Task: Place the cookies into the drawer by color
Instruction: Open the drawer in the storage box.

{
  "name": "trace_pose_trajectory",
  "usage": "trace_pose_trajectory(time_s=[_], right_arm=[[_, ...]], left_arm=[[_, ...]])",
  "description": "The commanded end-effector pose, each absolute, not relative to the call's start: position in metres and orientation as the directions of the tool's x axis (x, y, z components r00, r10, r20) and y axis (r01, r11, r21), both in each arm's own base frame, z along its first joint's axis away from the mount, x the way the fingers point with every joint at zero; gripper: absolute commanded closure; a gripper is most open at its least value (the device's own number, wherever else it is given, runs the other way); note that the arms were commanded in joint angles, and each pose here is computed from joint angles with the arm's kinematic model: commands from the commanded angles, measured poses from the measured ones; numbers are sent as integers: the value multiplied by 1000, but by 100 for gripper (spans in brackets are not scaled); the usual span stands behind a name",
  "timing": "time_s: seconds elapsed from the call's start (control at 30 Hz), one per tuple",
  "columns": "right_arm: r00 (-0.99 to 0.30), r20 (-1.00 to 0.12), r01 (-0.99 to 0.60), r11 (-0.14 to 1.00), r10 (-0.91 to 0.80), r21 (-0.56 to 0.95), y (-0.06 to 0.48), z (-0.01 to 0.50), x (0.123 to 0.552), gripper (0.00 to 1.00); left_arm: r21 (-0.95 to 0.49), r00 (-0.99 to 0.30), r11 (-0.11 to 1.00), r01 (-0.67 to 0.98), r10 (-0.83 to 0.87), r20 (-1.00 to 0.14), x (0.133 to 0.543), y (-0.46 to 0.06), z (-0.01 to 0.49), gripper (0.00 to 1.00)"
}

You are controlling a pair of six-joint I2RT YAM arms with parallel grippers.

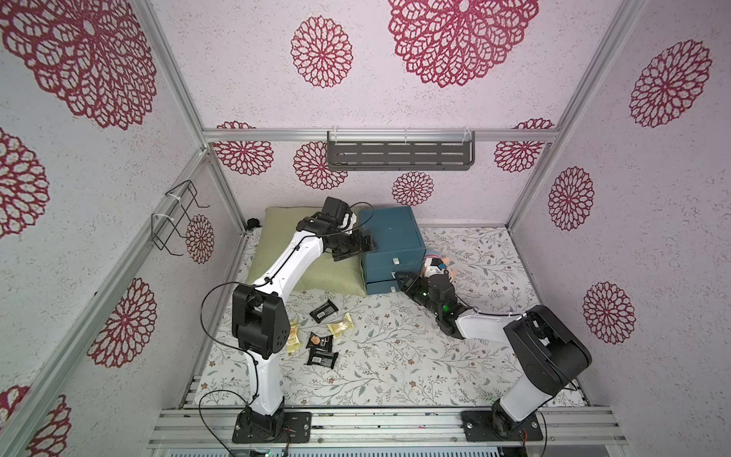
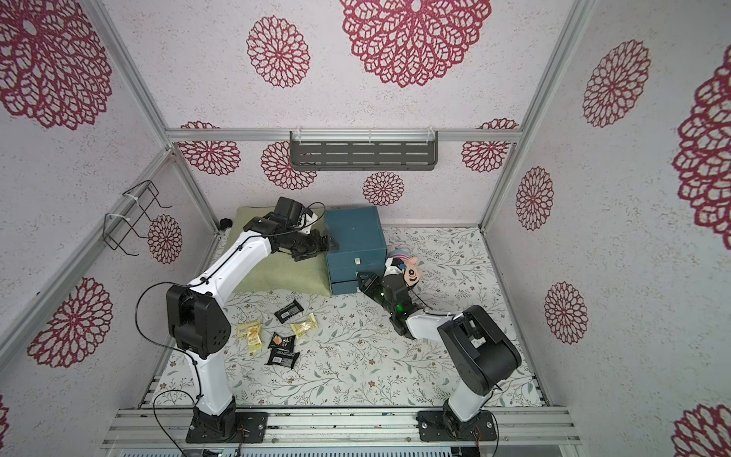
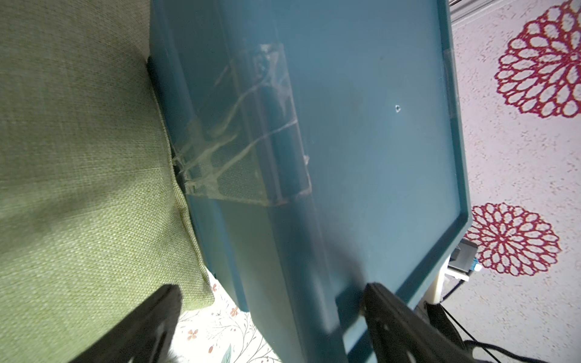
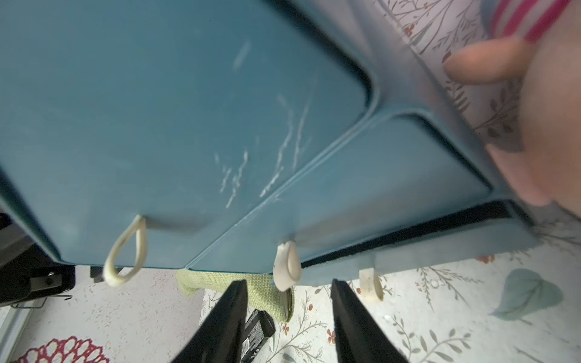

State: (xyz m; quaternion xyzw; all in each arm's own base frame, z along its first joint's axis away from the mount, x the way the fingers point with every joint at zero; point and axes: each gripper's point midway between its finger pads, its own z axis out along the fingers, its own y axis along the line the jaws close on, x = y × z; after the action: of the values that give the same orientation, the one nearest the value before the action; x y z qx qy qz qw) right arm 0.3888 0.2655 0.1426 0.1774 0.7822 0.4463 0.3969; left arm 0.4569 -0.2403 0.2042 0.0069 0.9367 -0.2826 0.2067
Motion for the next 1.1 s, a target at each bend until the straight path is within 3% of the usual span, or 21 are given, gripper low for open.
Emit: trace_pose_trajectory(time_s=[0.0, 0.6, 0.8, 0.9, 1.07], right_arm=[[-605, -446, -134, 469, 660, 873, 278, 170, 395, 54], [-616, -414, -119, 440, 671, 890, 288, 162, 399, 71], [-612, -413, -114, 442, 674, 890, 287, 162, 399, 85], [-611, -415, -113, 445, 674, 889, 285, 162, 398, 99], [-612, -420, -113, 452, 670, 885, 284, 160, 392, 100]], left_arm=[[-456, -943, 887, 74, -87, -322, 443, -221, 178, 3], [-455, -941, 888, 75, -89, -328, 442, -220, 181, 3], [-453, -940, 888, 71, -92, -327, 442, -218, 181, 3], [-452, -941, 889, 69, -93, -327, 442, -218, 181, 3], [-451, -940, 890, 70, -92, -328, 442, -218, 180, 3]])
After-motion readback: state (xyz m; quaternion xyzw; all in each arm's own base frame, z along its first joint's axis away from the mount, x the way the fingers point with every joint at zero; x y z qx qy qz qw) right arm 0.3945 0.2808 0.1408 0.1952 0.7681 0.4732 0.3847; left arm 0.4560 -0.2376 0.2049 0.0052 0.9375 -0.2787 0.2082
